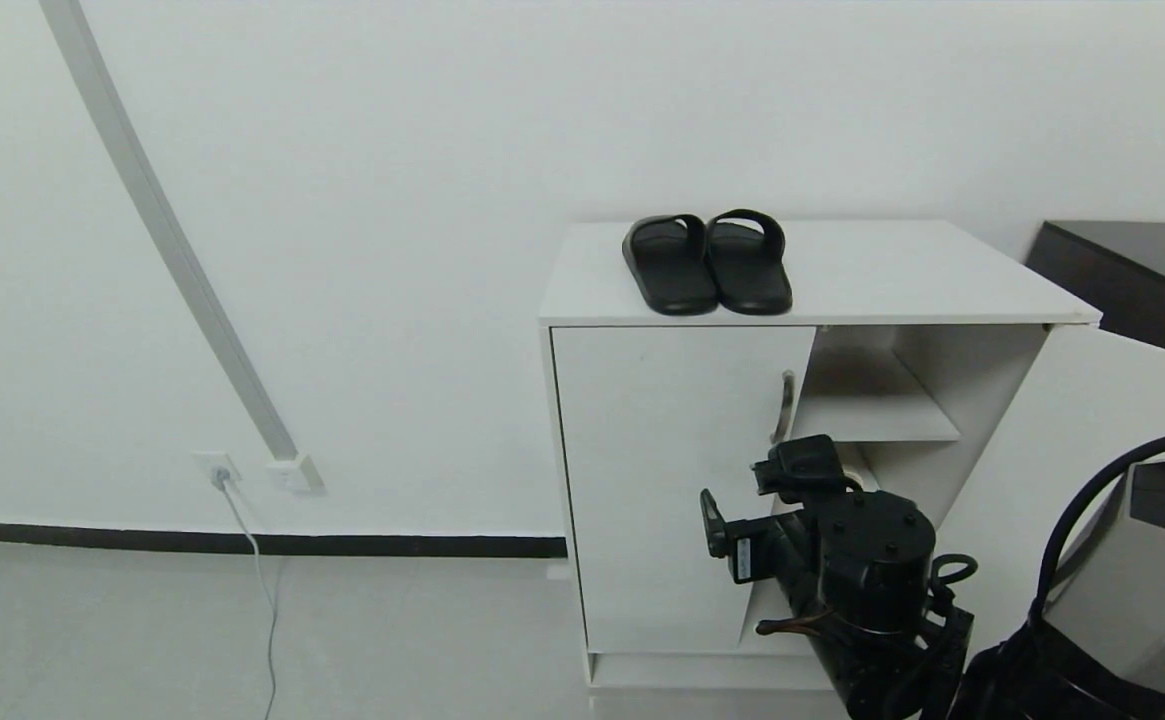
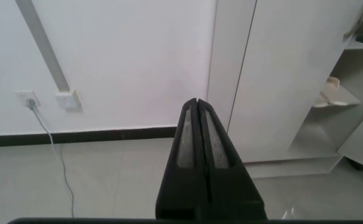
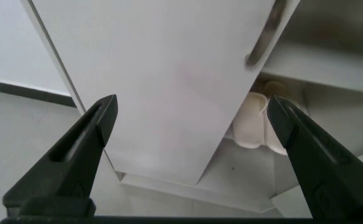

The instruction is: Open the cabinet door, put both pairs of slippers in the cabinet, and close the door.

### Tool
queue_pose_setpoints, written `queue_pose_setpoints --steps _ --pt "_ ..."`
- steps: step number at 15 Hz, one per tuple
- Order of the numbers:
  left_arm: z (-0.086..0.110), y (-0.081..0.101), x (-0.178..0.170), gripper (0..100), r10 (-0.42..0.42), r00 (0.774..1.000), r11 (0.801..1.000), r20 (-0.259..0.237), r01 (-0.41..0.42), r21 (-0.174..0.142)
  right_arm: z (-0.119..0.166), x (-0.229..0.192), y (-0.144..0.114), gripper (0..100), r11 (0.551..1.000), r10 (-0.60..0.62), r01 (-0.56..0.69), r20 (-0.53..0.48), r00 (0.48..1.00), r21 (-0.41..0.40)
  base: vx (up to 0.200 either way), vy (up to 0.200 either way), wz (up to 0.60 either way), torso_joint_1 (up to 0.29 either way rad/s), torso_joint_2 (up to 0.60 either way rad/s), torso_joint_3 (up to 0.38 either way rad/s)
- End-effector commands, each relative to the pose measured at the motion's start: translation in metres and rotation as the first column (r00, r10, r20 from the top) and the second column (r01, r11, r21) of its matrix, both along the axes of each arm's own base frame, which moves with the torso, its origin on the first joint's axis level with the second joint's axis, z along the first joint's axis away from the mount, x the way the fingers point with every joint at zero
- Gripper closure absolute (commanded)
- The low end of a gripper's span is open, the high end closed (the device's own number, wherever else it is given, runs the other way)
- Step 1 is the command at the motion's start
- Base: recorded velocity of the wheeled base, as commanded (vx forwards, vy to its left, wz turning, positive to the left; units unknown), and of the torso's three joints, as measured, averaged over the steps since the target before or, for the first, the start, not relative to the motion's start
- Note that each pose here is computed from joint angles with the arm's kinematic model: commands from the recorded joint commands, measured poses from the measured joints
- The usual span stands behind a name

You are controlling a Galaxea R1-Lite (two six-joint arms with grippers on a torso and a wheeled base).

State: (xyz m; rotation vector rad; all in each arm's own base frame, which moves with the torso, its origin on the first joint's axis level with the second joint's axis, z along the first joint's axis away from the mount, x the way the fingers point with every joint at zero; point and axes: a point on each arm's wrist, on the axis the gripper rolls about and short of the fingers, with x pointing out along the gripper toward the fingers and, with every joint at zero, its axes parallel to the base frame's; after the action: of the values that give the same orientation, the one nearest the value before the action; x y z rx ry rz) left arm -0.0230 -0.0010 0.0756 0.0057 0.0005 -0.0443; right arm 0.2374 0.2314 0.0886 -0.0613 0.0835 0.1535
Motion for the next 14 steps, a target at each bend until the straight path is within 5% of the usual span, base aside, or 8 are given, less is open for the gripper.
queue_pose_setpoints --steps 1,14 --pt "-0.0001 0.0000 0.0001 100 0.000 1.000 1.000 -0.002 0.000 0.000 0.0002 0.0003 -0.0003 0 1.000 -0.001 0.001 0.001 1.000 0.001 0.000 0.000 0.00 0.183 -0.50 -0.315" --pt "0.0000 0.0000 0.0001 100 0.000 1.000 1.000 -0.001 0.000 0.003 -0.0007 0.0074 -0.0061 0 1.000 -0.025 0.025 -0.002 1.000 -0.001 0.000 0.000 0.00 0.236 -0.55 -0.326"
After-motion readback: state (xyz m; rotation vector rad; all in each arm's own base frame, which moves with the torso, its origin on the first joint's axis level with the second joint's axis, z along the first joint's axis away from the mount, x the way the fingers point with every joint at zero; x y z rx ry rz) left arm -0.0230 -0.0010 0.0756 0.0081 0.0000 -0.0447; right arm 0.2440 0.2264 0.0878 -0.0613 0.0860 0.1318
